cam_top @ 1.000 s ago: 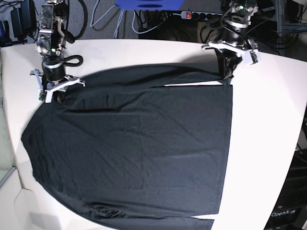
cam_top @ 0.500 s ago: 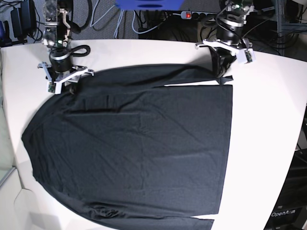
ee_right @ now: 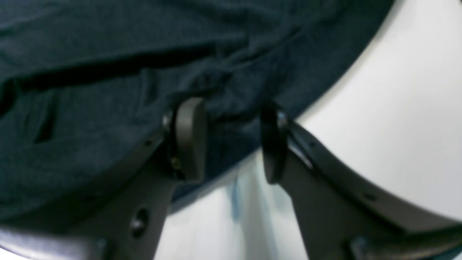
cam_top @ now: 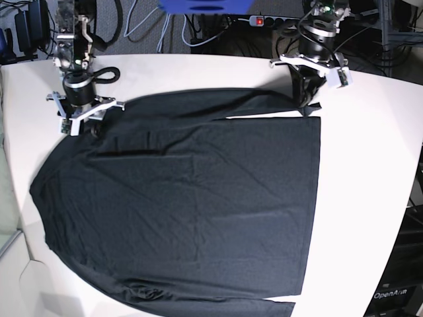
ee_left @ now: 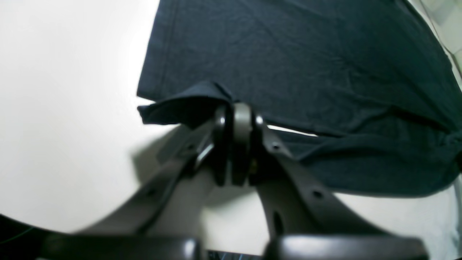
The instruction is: Fold the T-shirt properly
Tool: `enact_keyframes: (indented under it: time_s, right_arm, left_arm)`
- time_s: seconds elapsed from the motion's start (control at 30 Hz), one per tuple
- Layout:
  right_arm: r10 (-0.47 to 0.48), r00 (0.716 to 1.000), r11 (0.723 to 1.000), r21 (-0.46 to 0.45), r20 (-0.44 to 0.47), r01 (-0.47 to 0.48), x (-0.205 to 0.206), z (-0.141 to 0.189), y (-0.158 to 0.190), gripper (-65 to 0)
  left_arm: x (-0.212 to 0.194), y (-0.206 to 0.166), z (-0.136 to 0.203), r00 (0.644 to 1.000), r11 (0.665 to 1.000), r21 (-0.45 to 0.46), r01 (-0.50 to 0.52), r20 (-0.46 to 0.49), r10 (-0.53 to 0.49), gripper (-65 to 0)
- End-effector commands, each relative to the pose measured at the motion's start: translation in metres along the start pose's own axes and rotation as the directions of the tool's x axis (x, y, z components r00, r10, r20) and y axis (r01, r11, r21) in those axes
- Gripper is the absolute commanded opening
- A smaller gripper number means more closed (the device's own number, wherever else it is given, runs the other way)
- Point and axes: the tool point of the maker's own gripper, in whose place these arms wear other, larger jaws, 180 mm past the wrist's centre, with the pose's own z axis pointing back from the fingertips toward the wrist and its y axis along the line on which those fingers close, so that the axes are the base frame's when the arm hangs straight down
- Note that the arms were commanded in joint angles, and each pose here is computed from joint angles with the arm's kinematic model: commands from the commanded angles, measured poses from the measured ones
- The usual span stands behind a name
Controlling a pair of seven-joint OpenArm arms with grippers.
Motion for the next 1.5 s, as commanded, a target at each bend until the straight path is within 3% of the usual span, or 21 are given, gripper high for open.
enact_keyframes:
  time_s: [0.0, 0.27, 0.53, 0.83, 1.1, 1.47]
  right_arm:
    - [0.01, 0.999, 1.0, 0.002, 0.05, -0.01, 0.015, 0.0, -0.001, -39.1]
    - [0.011, 0.999, 1.0, 0.01, 0.05, -0.012, 0.015, 0.0, 0.002, -39.0]
    - [0.089, 0.996, 0.988, 0.125, 0.033, -0.092, 0.008, 0.001, 0.037, -39.0]
    - [0.09, 0.995, 0.987, 0.13, 0.038, -0.094, 0.009, 0.001, 0.039, -39.0]
    - [0.086, 0.991, 0.984, 0.147, 0.105, -0.101, 0.034, 0.015, 0.046, -39.0]
    - [0.134, 0.989, 0.983, 0.121, 0.056, -0.14, 0.012, 0.008, 0.044, -39.0]
  left_arm:
    - [0.009, -0.002, 0.002, 0.999, 1.0, -0.011, 0.007, 0.036, -0.006, -65.0]
    - [0.008, -0.002, 0.002, 0.999, 1.0, -0.009, 0.006, 0.032, -0.006, -65.0]
    - [0.008, -0.002, 0.002, 0.999, 1.0, -0.009, 0.007, 0.033, -0.006, -65.0]
    - [0.008, -0.001, 0.002, 0.999, 1.0, -0.009, 0.007, 0.032, -0.006, -65.0]
    - [0.007, -0.002, 0.002, 0.999, 1.0, -0.008, 0.005, 0.032, -0.005, -65.0]
    - [0.007, -0.002, 0.002, 0.999, 1.0, -0.008, 0.002, 0.032, -0.002, -65.0]
